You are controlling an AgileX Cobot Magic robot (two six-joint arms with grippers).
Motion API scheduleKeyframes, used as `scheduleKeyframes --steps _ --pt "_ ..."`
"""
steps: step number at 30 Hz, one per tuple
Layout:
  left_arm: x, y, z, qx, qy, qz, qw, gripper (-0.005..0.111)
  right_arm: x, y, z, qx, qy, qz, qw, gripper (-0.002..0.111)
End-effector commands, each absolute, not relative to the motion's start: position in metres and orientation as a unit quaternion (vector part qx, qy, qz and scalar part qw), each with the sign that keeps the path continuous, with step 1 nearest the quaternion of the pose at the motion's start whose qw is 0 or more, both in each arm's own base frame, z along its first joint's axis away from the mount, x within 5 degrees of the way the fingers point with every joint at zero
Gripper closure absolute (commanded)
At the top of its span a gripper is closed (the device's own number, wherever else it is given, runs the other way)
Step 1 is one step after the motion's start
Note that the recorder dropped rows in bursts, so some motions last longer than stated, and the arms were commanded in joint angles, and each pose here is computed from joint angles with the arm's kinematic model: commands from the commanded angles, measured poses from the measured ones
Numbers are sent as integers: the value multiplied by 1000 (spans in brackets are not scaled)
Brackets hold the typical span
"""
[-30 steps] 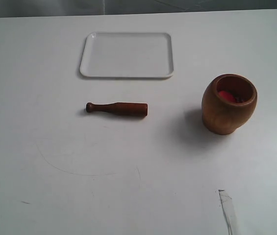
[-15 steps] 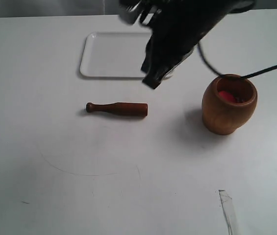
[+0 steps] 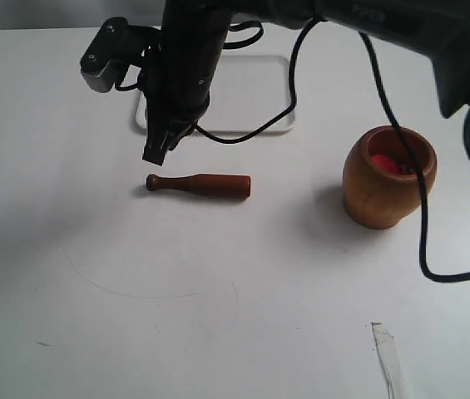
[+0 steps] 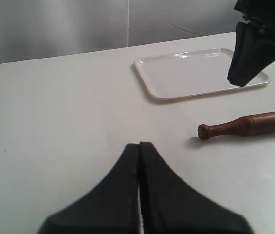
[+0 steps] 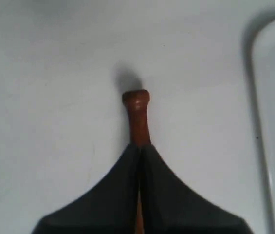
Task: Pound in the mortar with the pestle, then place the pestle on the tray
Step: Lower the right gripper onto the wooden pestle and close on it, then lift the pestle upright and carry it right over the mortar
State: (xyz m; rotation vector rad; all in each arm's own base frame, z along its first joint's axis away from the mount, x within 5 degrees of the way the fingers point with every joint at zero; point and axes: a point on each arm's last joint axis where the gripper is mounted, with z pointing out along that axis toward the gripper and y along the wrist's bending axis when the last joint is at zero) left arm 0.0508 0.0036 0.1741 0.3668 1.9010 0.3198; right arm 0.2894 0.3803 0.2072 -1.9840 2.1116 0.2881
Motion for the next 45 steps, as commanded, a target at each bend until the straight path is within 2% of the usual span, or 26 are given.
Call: scheduleKeyframes --steps 1,4,6,15,21,25,28,31,33,36,39,41,45 --pt "51 3 174 153 805 128 559 107 294 383 190 -683 720 88 89 86" --pt "51 3 174 153 805 128 559 107 294 384 180 -687 718 86 76 61" --pt "51 3 174 153 805 128 559 107 292 387 174 -699 706 81 73 50" --pt "51 3 174 153 805 128 559 107 286 402 139 -744 663 9 82 52" --pt "51 3 174 153 805 128 559 107 286 404 125 -743 666 11 73 52" --pt "51 3 174 153 805 128 559 107 284 405 119 -740 669 17 64 58" --pt "51 3 174 153 805 128 559 107 284 404 112 -741 669 16 53 69" --pt "51 3 174 153 805 128 559 107 284 402 102 -743 668 9 35 88" --pt "51 3 174 153 805 128 559 107 283 400 97 -743 668 2 21 109" --pt "51 3 174 153 805 128 559 107 283 399 96 -734 679 0 19 108" --pt "51 3 174 153 805 128 559 107 286 401 114 -726 686 0 51 108" --pt "51 3 174 153 805 128 559 107 288 404 138 -712 696 7 93 108" --pt "51 3 174 153 805 128 559 107 291 401 207 -676 710 27 195 108"
